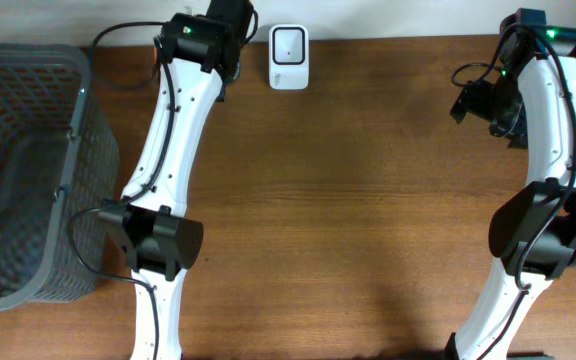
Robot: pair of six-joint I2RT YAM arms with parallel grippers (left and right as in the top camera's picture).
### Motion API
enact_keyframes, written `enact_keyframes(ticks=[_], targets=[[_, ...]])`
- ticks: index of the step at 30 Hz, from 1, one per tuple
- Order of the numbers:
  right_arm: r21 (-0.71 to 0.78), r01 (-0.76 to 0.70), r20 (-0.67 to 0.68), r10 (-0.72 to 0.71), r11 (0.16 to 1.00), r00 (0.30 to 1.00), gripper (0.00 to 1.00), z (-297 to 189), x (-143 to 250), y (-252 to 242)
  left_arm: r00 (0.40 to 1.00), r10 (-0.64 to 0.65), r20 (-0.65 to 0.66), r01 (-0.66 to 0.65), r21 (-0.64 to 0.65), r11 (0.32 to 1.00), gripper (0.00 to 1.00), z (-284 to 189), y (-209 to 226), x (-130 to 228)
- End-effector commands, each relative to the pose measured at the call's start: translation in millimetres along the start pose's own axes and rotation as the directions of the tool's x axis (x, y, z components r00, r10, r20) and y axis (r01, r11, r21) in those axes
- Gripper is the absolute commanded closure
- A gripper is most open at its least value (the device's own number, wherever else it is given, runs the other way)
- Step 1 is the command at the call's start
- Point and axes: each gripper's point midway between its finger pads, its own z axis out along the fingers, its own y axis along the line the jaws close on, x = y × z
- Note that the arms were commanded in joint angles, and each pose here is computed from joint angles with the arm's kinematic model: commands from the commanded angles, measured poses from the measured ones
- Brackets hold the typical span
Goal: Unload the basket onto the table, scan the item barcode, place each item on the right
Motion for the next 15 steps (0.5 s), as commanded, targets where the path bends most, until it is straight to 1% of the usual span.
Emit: enact_keyframes(ticks=[1,2,3,4,5,7,9,11,12,13,14,15], targets=[[0.004,-0.006,0.029,0.006,1.000,1.000,0.01,-7.7,-4.1,-2.0,0.993,-0.121,-0.008,0.119,-0.131,0.984,1.00,8.1,13.1,7.5],[0.004,-0.006,0.029,0.006,1.000,1.000,0.01,-7.7,-4.1,-2.0,0.996,-0.085,-0.042,0.078,-0.131,0.988,1.00,14.5,1.5,14.6],[0.004,-0.006,0.029,0.006,1.000,1.000,0.01,-7.7,-4.1,-2.0,0.994,-0.008,-0.105,-0.002,-0.092,0.996,1.00,24.7,-29.7,28.5],[0.004,-0.006,0.029,0.006,1.000,1.000,0.01,-7.7,-4.1,-2.0,0.990,0.028,-0.140,-0.033,-0.037,0.999,1.00,27.2,-51.3,37.0],[0.004,-0.006,0.029,0.006,1.000,1.000,0.01,-7.7,-4.1,-2.0,0.975,0.086,-0.204,-0.065,0.108,0.992,1.00,23.8,-102.3,57.6],[0.004,-0.006,0.029,0.006,1.000,1.000,0.01,-7.7,-4.1,-2.0,0.967,0.138,-0.214,-0.091,0.215,0.972,1.00,8.0,-142.0,71.5],[0.004,-0.006,0.029,0.006,1.000,1.000,0.02,-7.7,-4.1,-2.0,0.957,0.203,-0.207,-0.121,0.350,0.929,0.99,-22.4,-187.2,89.6],[0.004,-0.006,0.029,0.006,1.000,1.000,0.01,-7.7,-4.1,-2.0,0.950,0.246,-0.191,-0.111,0.532,0.840,0.97,-57.4,-238.0,104.0],[0.004,-0.007,0.029,0.007,1.000,1.000,0.01,-7.7,-4.1,-2.0,0.942,0.272,-0.199,-0.096,0.616,0.782,0.81,-74.5,-257.6,112.6],[0.004,-0.007,0.029,0.007,1.000,1.000,0.01,-7.7,-4.1,-2.0,0.930,0.300,-0.214,-0.070,0.698,0.713,0.44,-91.7,-274.0,120.7],[0.004,-0.006,0.029,0.006,1.000,1.000,0.01,-7.7,-4.1,-2.0,0.924,0.324,-0.203,-0.064,0.754,0.654,0.26,-103.2,-282.3,121.4],[0.004,-0.006,0.029,0.006,1.000,1.000,0.02,-7.7,-4.0,-1.9,0.928,0.334,-0.167,-0.084,0.778,0.623,0.05,-108.0,-281.4,114.8]])
